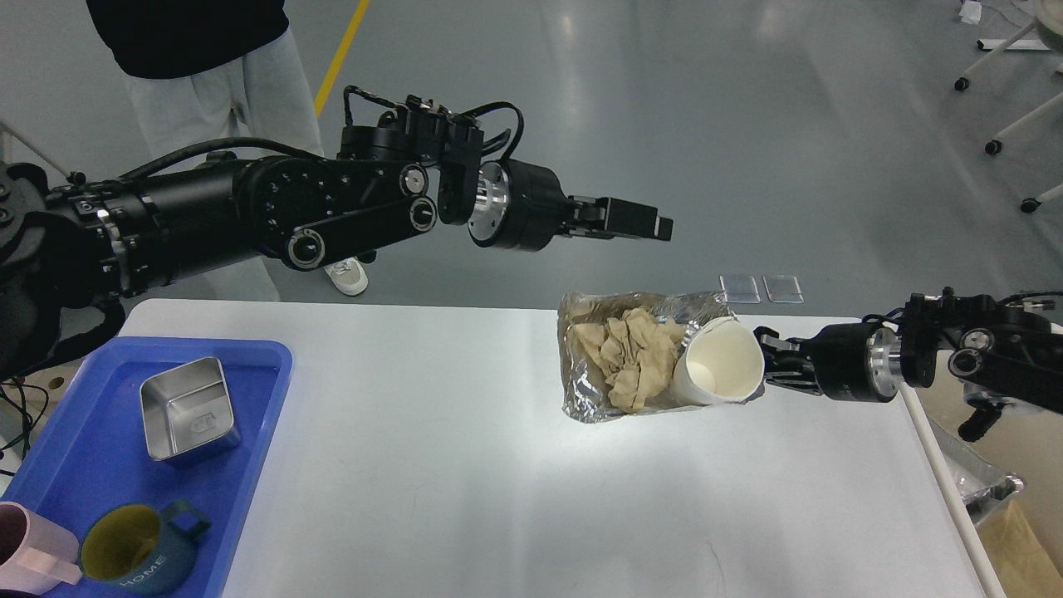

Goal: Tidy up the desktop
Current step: 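Lift the foil package with the right gripper and tip it into the white bin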

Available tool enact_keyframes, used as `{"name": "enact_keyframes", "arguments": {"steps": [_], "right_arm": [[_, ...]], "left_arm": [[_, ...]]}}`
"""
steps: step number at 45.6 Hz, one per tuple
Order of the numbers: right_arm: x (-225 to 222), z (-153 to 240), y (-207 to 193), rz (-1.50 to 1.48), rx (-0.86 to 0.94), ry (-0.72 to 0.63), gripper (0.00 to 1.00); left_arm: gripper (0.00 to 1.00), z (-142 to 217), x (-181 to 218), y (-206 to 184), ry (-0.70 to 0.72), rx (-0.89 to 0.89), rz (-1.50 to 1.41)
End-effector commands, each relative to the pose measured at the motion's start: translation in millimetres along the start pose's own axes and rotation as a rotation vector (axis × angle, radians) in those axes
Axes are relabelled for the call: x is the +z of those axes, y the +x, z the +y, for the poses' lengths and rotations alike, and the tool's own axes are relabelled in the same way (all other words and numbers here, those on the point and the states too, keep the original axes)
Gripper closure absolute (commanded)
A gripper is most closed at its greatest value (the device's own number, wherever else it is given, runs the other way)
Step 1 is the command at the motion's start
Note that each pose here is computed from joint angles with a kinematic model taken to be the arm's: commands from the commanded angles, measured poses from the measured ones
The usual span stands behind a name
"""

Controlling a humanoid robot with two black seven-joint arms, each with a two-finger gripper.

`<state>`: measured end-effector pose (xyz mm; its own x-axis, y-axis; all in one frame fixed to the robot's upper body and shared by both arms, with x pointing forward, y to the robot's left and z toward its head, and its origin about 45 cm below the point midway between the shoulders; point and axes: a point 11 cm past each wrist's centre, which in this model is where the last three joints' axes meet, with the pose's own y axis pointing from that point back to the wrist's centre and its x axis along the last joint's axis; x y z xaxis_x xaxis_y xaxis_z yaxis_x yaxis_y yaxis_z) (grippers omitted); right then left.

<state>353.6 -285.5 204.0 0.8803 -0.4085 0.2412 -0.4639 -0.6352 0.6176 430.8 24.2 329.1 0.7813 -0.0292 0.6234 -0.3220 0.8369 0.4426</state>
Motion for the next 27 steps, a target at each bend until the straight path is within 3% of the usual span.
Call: {"name": "enact_keyframes", "arguments": {"steps": [1, 12, 27], "right_arm": [[5, 14, 19, -0.105, 0.084, 0.041, 1.00], [35, 59, 62, -0.362, 0.308, 0.087, 1.00], [139, 114, 62, -0.652, 0.575, -0.034, 1.00]], "left_arm": [[0.18, 15, -12, 18, -0.050, 0.112, 0.133], [0.18, 37, -38, 34, -0.095, 0.253, 0.298], [0.18, 55, -78, 33, -0.108, 0.376, 0.450]]}}
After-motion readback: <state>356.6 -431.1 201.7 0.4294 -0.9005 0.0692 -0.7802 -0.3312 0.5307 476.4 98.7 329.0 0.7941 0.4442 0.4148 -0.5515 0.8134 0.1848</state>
